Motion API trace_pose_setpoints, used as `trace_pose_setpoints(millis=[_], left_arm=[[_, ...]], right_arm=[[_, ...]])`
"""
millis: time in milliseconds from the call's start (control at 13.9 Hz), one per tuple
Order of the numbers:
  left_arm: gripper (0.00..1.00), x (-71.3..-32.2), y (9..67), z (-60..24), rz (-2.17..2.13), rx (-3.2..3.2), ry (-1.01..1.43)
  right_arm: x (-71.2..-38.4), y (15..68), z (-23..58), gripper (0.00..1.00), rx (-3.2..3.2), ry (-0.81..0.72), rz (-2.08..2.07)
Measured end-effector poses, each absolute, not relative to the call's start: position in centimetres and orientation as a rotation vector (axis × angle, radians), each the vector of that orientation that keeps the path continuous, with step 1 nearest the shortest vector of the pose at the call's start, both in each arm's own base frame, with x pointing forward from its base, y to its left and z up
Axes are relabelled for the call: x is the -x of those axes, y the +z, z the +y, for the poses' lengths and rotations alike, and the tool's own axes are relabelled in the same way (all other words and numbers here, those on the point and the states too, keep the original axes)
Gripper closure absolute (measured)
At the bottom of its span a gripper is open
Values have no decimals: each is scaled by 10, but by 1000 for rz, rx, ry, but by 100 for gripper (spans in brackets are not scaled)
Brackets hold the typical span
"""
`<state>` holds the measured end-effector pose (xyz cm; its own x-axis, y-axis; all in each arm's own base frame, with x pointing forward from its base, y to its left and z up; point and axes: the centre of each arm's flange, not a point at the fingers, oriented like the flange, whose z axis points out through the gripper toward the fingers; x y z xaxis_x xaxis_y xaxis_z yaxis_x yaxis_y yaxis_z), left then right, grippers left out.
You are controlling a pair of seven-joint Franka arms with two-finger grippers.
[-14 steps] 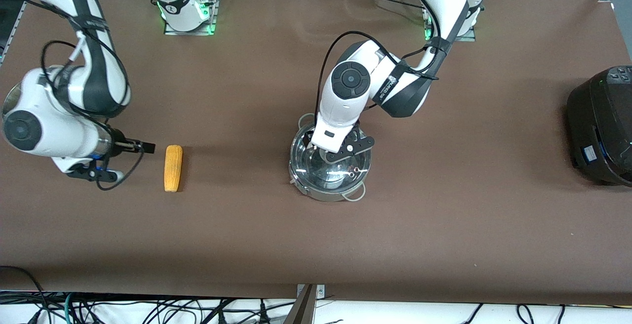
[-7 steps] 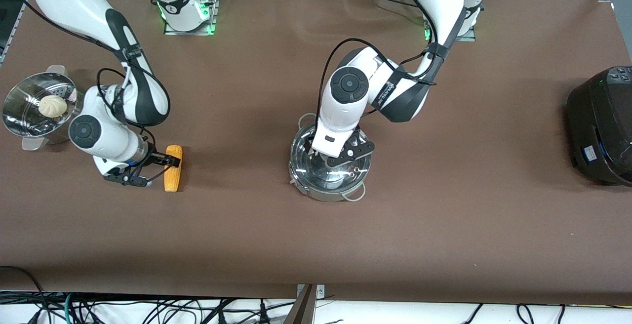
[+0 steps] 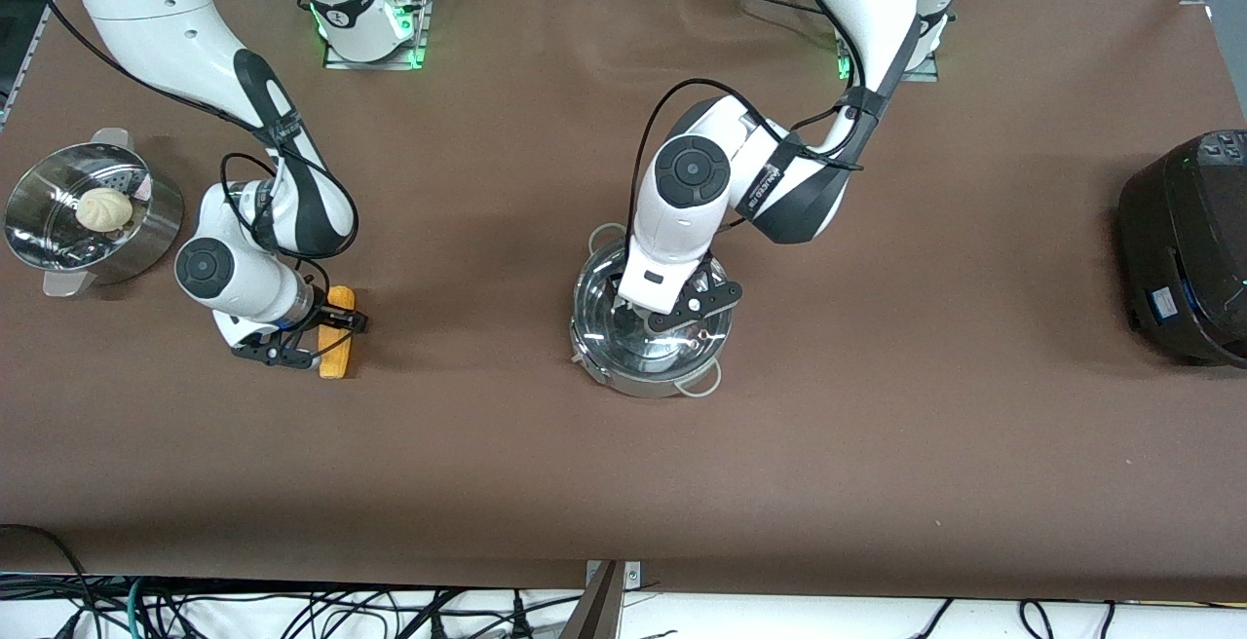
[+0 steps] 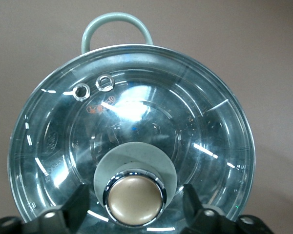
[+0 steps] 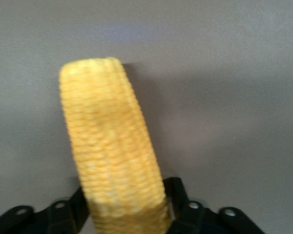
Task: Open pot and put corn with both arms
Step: 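Grasp the lid knob with the left gripper while the right gripper grasps the corn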
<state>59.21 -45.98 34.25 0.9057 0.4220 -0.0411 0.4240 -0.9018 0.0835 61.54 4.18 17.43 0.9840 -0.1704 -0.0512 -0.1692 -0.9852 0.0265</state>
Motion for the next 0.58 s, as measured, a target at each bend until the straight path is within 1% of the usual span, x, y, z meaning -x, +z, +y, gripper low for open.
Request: trace_pose_setpoints(millis=[72,144,216,288,431,503,575], left_arm=[[28,-592,342,-460,662,-2978,-34],[29,-592,342,-460,663,-2979,-34],[34,-592,342,-460,663,-2979,-34],[34,-592,342,-460,663,-2979,-34],[50,-592,342,-460,662,-2979,-34],[50,-592,342,-460,662,-2979,-33],[50,-592,342,-460,662,-2979,-33]], right_arm=[[-616,176,44,48,-3108,-80,-261],[-616,176,44,55,-3108,-79,-260],[-616,176,44,56,-3108,-77,-259],[-617,178,44,56,-3109,-71,-258],[-622,187,45,56,-3113,-41,-255],[-626,197,47,56,-3115,-35,-252],[-630,209,51,56,-3116,-61,-245]])
